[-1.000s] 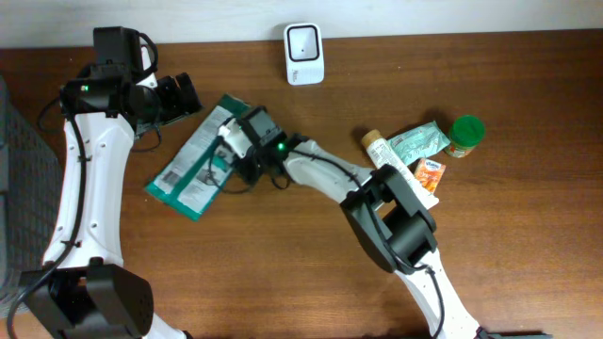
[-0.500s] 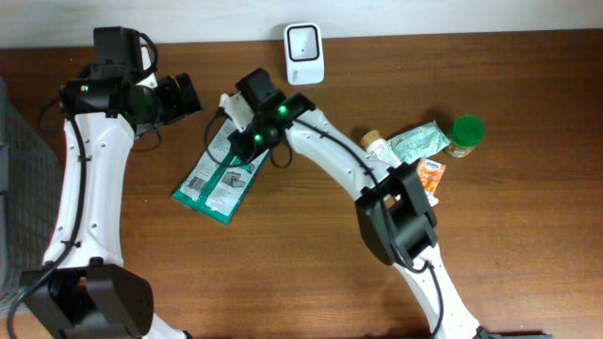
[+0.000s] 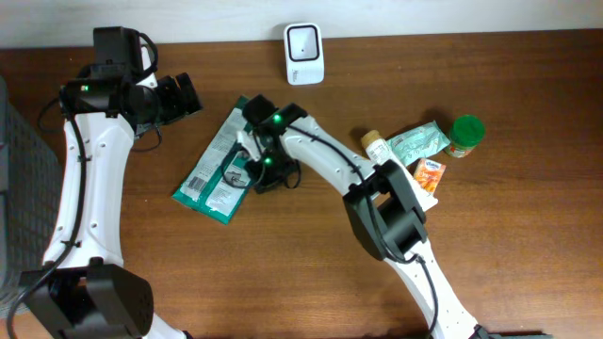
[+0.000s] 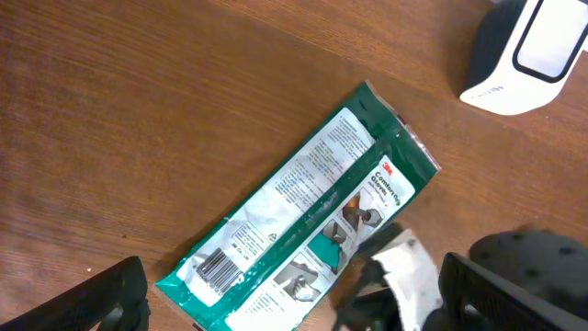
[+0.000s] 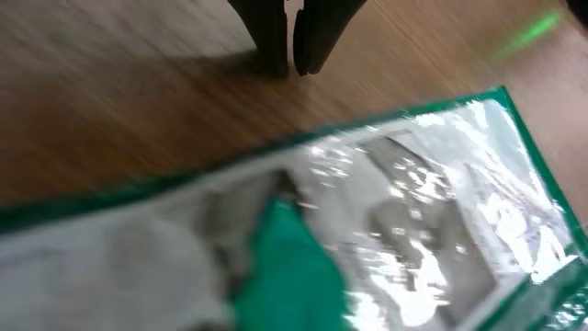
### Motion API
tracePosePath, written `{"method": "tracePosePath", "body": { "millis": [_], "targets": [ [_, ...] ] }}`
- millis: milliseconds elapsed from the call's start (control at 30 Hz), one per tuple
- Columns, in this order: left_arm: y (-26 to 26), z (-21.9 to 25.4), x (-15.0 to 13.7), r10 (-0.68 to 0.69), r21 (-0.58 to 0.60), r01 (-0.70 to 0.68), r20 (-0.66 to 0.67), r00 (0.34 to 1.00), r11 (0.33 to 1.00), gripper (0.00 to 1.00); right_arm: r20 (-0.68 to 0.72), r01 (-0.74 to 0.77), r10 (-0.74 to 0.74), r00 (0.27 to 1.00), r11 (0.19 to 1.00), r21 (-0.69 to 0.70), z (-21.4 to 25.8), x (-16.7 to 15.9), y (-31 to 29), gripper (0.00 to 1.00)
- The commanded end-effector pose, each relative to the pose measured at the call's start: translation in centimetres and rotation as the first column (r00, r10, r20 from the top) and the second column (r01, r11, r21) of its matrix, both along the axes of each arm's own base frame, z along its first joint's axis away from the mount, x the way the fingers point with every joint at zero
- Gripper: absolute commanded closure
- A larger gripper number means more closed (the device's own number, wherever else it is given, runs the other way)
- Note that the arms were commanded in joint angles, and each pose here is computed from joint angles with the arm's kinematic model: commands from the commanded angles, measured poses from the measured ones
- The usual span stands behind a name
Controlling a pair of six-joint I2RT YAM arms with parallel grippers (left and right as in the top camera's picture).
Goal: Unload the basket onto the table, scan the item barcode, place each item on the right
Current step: 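Grasp the green glove package edge with the right gripper, then lift the package and grasp its left end with the left gripper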
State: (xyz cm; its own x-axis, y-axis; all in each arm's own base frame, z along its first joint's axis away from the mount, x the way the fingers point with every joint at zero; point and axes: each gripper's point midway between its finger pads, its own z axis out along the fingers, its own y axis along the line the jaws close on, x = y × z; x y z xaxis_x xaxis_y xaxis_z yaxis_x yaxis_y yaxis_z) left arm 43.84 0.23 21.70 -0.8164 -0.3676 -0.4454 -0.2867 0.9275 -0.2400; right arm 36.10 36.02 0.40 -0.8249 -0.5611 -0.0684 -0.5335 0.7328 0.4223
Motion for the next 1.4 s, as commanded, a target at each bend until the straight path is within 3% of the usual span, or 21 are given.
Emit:
{"method": "tracePosePath", "body": {
  "millis": [0,167,267,300,400,433,500,533,567,667,800,833,900,1133,1233,1367],
  "targets": [
    [0.2,-0.2,0.0,-0.001,0.01,0.001,-0.006,1.0,1.0,0.01,0.022,0.051,-0.051,0.998,0.999,-0.006,1.6,2.1,-2.1,0.86],
    [0.2,0.3,0.8,0.003,0.003,-0.004,0.031,1.0,1.0,0.01,0.147,0.09,-0.104,0.984,0.991,0.098,7.2,6.5,-2.9,0.75],
    [0.2,-0.2,0.1,0.004,0.002,-0.004,-0.002,1.0,1.0,0.01,0.15,0.033,-0.058,0.987,0.986,0.163,7.4,5.4,0.0,0.75],
    [0.2,-0.2,0.1,0.004,0.002,-0.004,-0.002,1.0,1.0,0.01,0.195,0.021,-0.049,0.98,0.989,0.148,7.1,5.7,0.7,0.75],
    [0.1,-0.4,-0.1,0.003,-0.003,-0.003,-0.013,1.0,1.0,0.01,0.46,-0.005,-0.047,0.886,0.994,0.111,7.8,10.7,1.5,0.75],
    [0.1,-0.8,-0.2,0.034,-0.017,-0.034,-0.027,0.999,0.999,0.03,0.523,-0.027,-0.048,0.851,0.99,0.136,8.2,12.2,2.2,0.75],
    [1.1,-2.1,-1.1,0.164,-0.016,-0.166,-0.08,0.983,0.986,0.2,0.591,-0.049,-0.061,0.804,0.984,0.169,8.0,14.1,3.2,0.75],
    [1.9,-3.4,-2.2,0.295,-0.019,-0.3,-0.135,0.946,0.954,0.18,0.63,-0.035,-0.08,0.773,0.985,0.169,7.4,15.4,3.4,0.75],
    [1.9,-4.0,-2.5,0.318,-0.028,-0.326,-0.155,0.935,0.945,0.18,0.644,-0.032,-0.09,0.76,0.984,0.176,6.8,16.1,3.6,0.75],
    [1.0,-6.4,-4.1,0.302,-0.052,-0.323,-0.239,0.923,0.945,0.23,0.659,-0.026,-0.107,0.745,0.982,0.188,5.4,17.3,3.6,0.75],
    [0.1,-11.7,-7.4,0.282,-0.055,-0.324,-0.373,0.884,0.944,0.66,0.655,-0.001,-0.124,0.746,0.982,0.187,4.6,18.3,2.3,0.79],
    [-0.2,-12.7,-7.7,0.273,-0.071,-0.324,-0.384,0.882,0.943,0.81,0.651,-0.001,-0.12,0.75,0.983,0.183,4.4,18.2,2.3,0.81],
    [-1.0,-15.1,-8.8,0.275,-0.108,-0.348,-0.419,0.865,0.931,0.96,0.65,-0.001,-0.119,0.75,0.983,0.182,4.2,18.2,2.3,0.82],
    [-3.0,-20.8,-8.9,0.226,-0.192,-0.301,-0.335,0.915,0.934,1.0,0.61,-0.016,-0.098,0.786,0.984,0.178,1.5,17.4,2.7,0.83],
    [-2.9,-20.9,-8.1,0.234,-0.163,-0.288,-0.286,0.929,0.944,0.99,0.589,-0.013,-0.086,0.803,0.987,0.161,1.0,16.8,2.4,0.85],
    [-1.5,-20.9,-7.4,0.28,-0.093,-0.309,-0.238,0.93,0.947,0.96,0.437,0.013,-0.03,0.899,0.999,0.042,-1.8,13.1,-0.1,0.86]
  ]
}}
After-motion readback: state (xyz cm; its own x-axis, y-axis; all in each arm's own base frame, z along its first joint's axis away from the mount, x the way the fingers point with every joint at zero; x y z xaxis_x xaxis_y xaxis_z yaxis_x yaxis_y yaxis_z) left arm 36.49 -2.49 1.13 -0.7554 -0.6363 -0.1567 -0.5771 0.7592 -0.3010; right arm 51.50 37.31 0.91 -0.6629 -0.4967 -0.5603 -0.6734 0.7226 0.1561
